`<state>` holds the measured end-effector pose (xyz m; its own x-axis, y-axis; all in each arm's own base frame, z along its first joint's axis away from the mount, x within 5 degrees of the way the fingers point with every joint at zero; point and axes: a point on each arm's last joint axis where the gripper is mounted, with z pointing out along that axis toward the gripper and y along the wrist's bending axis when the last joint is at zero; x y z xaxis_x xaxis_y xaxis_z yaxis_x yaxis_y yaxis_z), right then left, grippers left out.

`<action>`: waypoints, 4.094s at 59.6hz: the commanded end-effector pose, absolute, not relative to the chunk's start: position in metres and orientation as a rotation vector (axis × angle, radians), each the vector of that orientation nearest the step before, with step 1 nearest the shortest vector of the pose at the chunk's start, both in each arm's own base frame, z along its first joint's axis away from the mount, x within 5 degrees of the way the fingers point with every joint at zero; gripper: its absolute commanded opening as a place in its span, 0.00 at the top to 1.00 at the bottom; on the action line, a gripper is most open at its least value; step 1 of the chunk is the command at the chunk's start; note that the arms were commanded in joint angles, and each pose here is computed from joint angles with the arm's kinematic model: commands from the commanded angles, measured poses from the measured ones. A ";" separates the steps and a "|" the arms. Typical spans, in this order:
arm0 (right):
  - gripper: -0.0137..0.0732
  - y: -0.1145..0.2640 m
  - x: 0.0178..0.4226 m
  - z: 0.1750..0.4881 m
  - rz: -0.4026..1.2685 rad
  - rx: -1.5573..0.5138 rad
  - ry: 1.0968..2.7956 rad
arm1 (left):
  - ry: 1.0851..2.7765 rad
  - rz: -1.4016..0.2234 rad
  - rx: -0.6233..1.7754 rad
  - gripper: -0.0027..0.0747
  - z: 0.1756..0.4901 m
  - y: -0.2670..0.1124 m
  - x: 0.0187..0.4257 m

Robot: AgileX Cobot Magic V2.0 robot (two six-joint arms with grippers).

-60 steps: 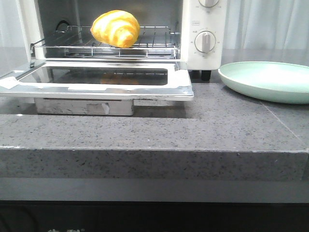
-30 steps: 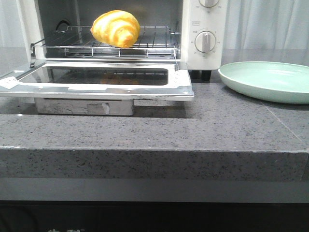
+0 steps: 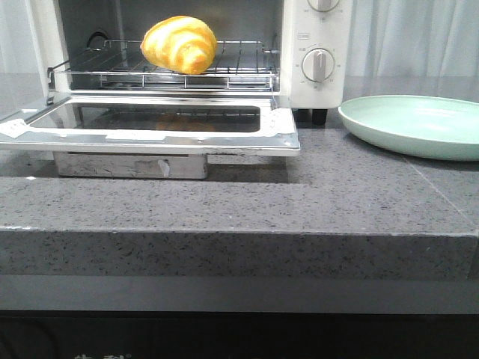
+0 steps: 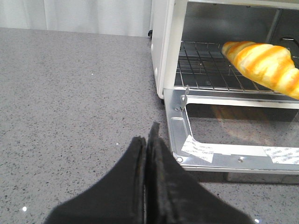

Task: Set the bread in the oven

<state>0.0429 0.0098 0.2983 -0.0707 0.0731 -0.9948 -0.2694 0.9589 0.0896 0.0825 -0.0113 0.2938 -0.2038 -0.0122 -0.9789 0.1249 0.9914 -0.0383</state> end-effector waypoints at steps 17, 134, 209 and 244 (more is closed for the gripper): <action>0.91 0.010 0.042 0.314 0.284 -0.152 1.511 | 1.679 -0.135 0.065 0.99 0.309 -0.011 0.084; 0.91 0.010 0.042 0.313 0.284 -0.152 1.514 | 1.606 -0.036 0.036 0.99 0.198 -0.003 0.055; 0.91 0.001 0.055 0.199 0.104 0.083 1.570 | 1.608 -0.038 0.034 0.99 0.198 -0.003 0.055; 0.91 0.001 0.055 0.199 0.104 0.083 1.570 | 1.608 -0.038 0.034 0.99 0.198 -0.003 0.055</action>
<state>0.0562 0.0024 0.1883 -0.1145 0.1283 -0.9851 -0.0147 0.9913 0.1308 0.0554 -0.0034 0.1922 -0.1298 0.0093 -0.9915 0.0535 0.9986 0.0024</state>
